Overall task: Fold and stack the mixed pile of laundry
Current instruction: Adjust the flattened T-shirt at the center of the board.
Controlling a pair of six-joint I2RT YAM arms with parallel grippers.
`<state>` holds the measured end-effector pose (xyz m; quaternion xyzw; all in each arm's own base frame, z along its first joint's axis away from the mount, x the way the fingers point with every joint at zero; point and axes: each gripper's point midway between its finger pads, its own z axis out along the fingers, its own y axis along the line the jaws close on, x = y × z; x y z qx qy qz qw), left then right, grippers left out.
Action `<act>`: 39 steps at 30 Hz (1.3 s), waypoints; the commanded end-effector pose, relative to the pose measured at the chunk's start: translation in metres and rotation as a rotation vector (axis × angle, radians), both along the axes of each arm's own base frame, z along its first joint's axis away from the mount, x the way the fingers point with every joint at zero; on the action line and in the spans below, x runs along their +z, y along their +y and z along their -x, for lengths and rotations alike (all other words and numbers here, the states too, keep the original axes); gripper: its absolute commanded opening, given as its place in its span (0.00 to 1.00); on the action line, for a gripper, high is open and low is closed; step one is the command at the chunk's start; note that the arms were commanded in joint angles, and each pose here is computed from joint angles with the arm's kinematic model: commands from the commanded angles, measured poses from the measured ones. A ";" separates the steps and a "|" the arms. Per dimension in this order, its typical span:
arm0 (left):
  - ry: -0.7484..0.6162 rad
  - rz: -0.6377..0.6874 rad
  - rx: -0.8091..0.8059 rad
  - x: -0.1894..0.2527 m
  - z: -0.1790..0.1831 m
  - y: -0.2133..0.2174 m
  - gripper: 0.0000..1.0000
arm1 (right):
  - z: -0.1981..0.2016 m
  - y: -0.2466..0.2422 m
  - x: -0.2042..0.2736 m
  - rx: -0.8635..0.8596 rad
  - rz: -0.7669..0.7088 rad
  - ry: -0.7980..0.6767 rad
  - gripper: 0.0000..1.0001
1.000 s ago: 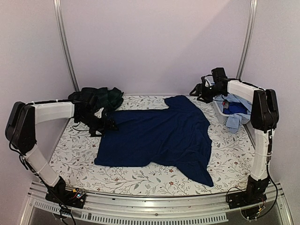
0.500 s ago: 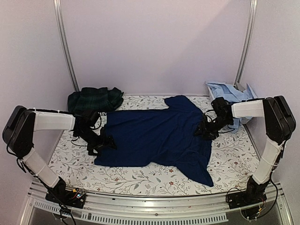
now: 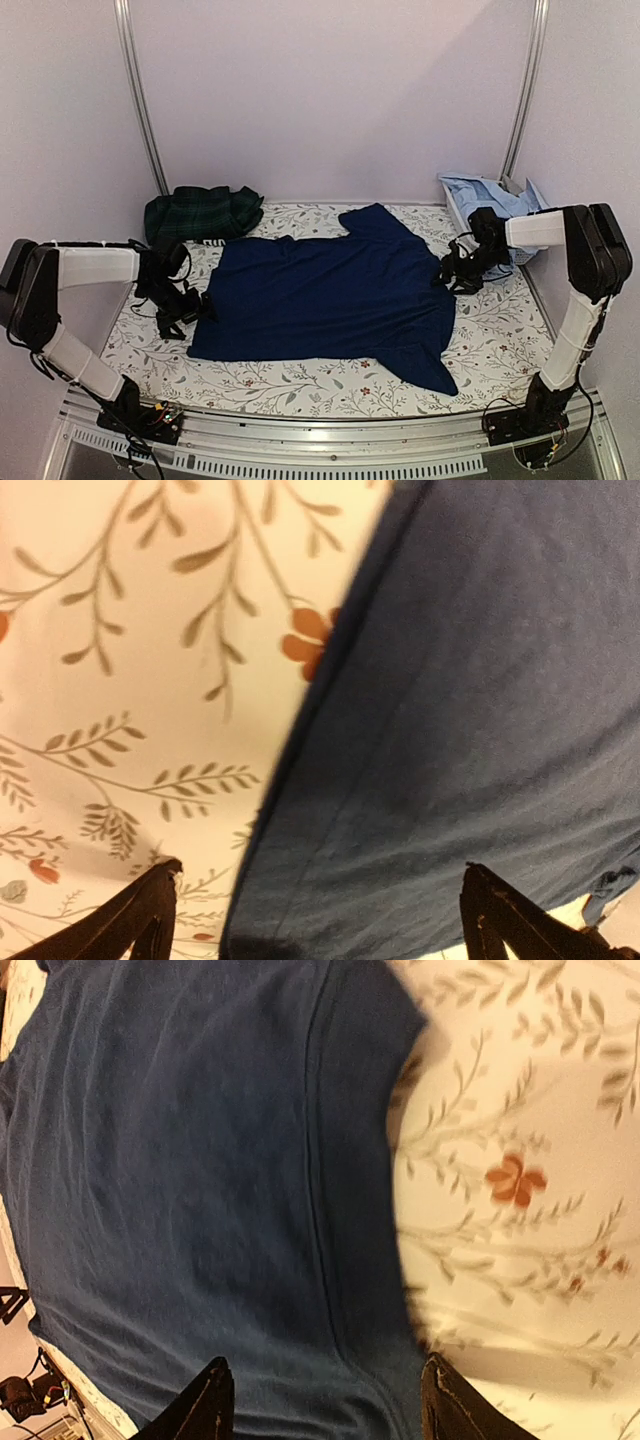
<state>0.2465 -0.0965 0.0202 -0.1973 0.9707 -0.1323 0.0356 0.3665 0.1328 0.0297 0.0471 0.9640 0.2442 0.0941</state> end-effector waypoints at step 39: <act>-0.717 0.601 -1.665 0.042 0.057 -0.479 0.42 | 0.049 0.015 -0.001 0.079 -0.135 0.027 0.57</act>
